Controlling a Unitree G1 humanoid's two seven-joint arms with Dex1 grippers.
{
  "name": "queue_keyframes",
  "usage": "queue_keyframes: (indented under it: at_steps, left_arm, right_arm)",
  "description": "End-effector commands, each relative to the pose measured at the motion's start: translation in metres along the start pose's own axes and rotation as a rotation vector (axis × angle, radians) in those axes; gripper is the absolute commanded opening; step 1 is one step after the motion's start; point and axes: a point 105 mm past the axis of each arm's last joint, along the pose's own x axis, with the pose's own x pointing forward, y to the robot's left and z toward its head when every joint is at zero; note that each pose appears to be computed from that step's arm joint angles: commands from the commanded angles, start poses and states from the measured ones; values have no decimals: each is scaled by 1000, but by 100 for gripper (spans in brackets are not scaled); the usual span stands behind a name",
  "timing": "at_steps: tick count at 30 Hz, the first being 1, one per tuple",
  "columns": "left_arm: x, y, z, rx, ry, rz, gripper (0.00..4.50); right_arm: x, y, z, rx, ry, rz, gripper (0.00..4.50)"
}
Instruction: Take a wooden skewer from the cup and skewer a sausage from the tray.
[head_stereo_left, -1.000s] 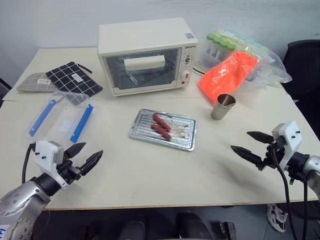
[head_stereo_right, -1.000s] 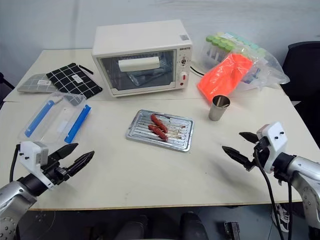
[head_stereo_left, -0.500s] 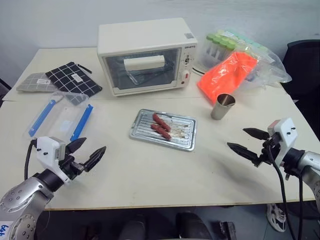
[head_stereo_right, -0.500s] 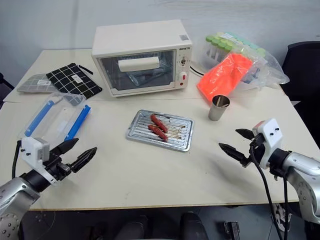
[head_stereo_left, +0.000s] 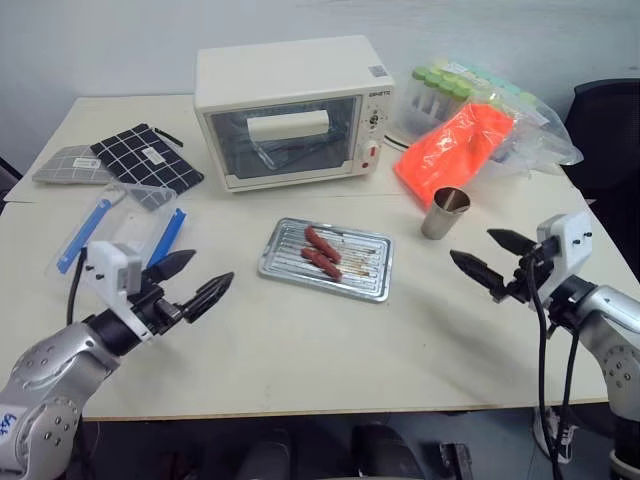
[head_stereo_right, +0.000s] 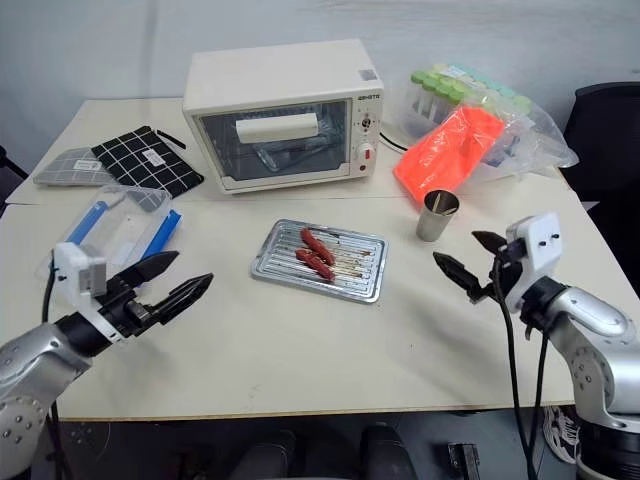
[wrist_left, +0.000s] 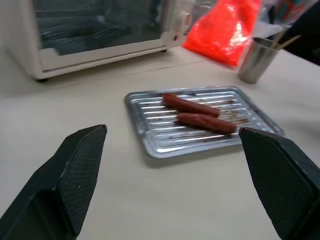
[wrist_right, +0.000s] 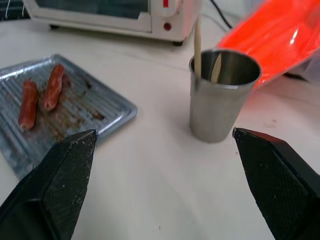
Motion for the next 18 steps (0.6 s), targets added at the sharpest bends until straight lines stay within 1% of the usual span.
queue_keyframes:
  at_steps: [1, 5, 8, 11, 15, 16, 18]
  left_arm:
    - [15, -26, 14, -1, -5, -214, 447]
    - [33, -42, 23, 8, -3, -356, 447]
    - [44, -49, 25, 21, -2, -422, 447]
    - [52, -53, 24, 38, 4, -463, 450]
    - [58, -54, 23, 51, 0, -483, 450]
    - [59, -54, 24, 52, -2, -485, 450]
    - [61, -52, 25, 54, -8, -482, 450]
  right_arm:
    - [9, -11, 13, 25, -79, -77, 450]
    - [24, -20, 13, 73, -121, -140, 450]
    - [34, -20, 12, 99, -148, -146, 450]
    - [43, -20, 14, 111, -174, -154, 398]
    - [48, -20, 16, 110, -187, -149, 279]
    - [49, -20, 17, 109, -190, -147, 259]
    - [53, -17, 18, 107, -191, -134, 202]
